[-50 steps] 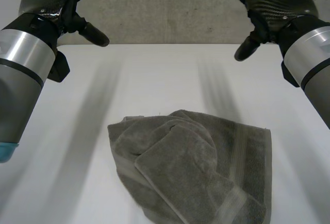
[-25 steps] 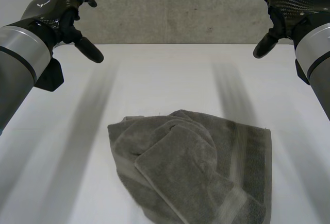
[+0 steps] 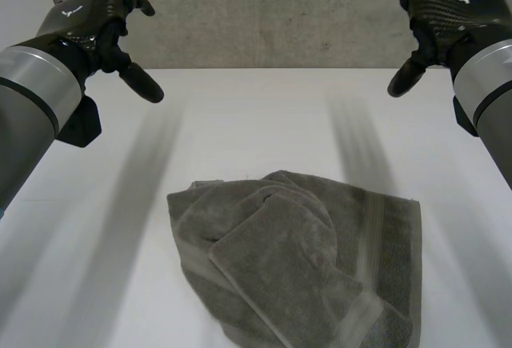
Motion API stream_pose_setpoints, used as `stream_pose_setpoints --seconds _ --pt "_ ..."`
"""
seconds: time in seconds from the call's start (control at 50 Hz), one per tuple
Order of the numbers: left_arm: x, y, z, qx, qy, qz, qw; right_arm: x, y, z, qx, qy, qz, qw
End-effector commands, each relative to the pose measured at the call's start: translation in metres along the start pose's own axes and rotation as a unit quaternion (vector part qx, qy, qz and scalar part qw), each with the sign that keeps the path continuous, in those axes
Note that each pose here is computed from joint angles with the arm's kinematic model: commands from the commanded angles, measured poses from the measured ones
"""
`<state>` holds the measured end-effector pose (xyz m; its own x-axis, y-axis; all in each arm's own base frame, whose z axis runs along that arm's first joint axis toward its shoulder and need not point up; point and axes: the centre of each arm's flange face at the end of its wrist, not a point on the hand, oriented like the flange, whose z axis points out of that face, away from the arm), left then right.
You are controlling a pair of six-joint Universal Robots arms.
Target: Fold the towel.
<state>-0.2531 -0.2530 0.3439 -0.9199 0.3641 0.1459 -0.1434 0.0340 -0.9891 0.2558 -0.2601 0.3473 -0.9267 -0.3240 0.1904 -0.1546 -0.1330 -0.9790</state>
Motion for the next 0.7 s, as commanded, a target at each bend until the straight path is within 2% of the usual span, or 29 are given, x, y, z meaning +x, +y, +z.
stream_pose_setpoints --seconds 0.02,0.1,0.22,0.26,0.42,0.7 --pt "0.009 0.010 -0.008 -0.019 0.019 0.012 1.000 -0.013 0.014 -0.010 -0.043 -0.077 -0.028 0.996" --pt "0.011 0.031 -0.021 -0.055 0.032 0.047 0.997 -0.025 0.031 -0.027 -0.102 -0.155 -0.069 0.980" --pt "0.009 0.069 -0.034 -0.111 0.057 0.107 0.986 -0.037 0.059 -0.047 -0.154 -0.219 -0.099 0.958" --pt "0.008 0.078 -0.038 -0.125 0.063 0.114 0.984 -0.042 0.080 -0.058 -0.178 -0.248 -0.116 0.945" --pt "0.005 0.121 -0.049 -0.149 0.093 0.117 0.978 -0.051 0.130 -0.076 -0.231 -0.292 -0.108 0.922" --pt "0.004 0.169 -0.050 -0.159 0.112 0.116 0.974 -0.063 0.170 -0.073 -0.257 -0.288 -0.055 0.921"
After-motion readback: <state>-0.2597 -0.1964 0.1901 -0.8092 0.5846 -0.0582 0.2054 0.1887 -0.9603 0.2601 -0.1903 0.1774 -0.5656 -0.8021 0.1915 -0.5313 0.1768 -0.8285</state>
